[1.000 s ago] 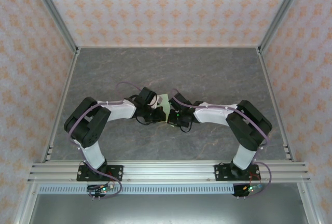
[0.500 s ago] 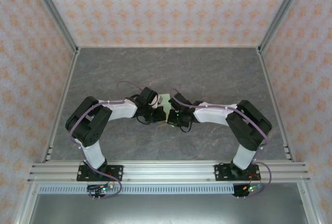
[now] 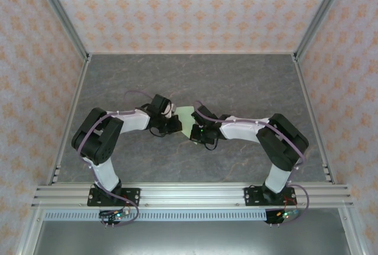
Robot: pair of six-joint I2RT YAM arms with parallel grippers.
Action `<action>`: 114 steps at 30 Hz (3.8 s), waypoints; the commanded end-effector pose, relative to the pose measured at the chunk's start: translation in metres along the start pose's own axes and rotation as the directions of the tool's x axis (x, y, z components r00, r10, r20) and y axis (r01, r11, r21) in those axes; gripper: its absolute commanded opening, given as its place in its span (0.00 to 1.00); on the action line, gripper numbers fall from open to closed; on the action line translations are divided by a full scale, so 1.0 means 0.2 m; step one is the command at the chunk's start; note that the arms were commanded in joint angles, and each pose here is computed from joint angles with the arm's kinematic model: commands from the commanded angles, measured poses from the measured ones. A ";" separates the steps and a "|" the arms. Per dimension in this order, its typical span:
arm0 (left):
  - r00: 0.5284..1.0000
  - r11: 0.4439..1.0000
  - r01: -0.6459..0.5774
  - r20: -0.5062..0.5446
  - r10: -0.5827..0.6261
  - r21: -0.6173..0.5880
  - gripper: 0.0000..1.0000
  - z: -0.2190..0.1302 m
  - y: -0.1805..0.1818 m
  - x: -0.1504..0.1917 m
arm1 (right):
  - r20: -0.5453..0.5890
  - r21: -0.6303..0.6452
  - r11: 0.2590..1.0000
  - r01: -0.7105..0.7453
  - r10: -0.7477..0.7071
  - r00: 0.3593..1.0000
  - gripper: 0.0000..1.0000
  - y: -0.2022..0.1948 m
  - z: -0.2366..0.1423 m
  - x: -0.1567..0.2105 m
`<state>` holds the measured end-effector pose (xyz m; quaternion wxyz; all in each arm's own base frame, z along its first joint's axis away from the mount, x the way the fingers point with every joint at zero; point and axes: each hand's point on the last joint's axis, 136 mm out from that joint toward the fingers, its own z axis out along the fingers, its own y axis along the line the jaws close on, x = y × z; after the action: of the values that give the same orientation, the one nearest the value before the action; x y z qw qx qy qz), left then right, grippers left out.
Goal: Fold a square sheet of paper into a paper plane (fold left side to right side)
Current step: Third fold the triangle at the center of the table, then fourth fold the wing at the center of the table.
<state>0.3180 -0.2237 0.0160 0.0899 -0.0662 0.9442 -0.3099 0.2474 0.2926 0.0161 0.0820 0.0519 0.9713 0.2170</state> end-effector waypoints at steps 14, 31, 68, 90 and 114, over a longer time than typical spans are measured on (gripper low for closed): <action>0.996 0.991 0.023 0.089 -0.011 -0.135 0.08 -0.13 0.24 -0.18 | -0.116 0.220 0.976 0.001 0.025 0.993 0.00 -0.32 0.08 0.17; 0.930 0.979 0.157 0.315 -0.190 0.129 0.65 -0.36 0.01 -0.12 | 0.266 0.224 0.950 0.219 -0.276 0.924 0.49 -0.11 -0.37 -0.23; 0.940 0.948 0.164 0.248 -0.234 0.271 0.48 -0.22 -0.28 -0.27 | 0.319 0.195 0.879 0.434 -0.476 0.820 0.57 0.16 -0.06 -0.17; 0.941 0.964 0.124 0.281 -0.190 0.237 0.55 -0.35 -0.31 -0.27 | 0.261 0.229 0.874 0.428 -0.479 0.838 0.26 0.11 0.00 -0.15; 0.949 0.976 0.154 0.252 -0.189 0.151 0.61 -0.34 -0.10 -0.12 | 0.229 -0.054 0.931 0.360 -0.340 0.912 0.16 0.19 -0.04 -0.15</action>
<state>0.3255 -0.1852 0.0835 0.1904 -0.1996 0.8937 -0.3539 0.2796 0.3157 0.0337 0.2312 -0.1057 0.9454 0.2041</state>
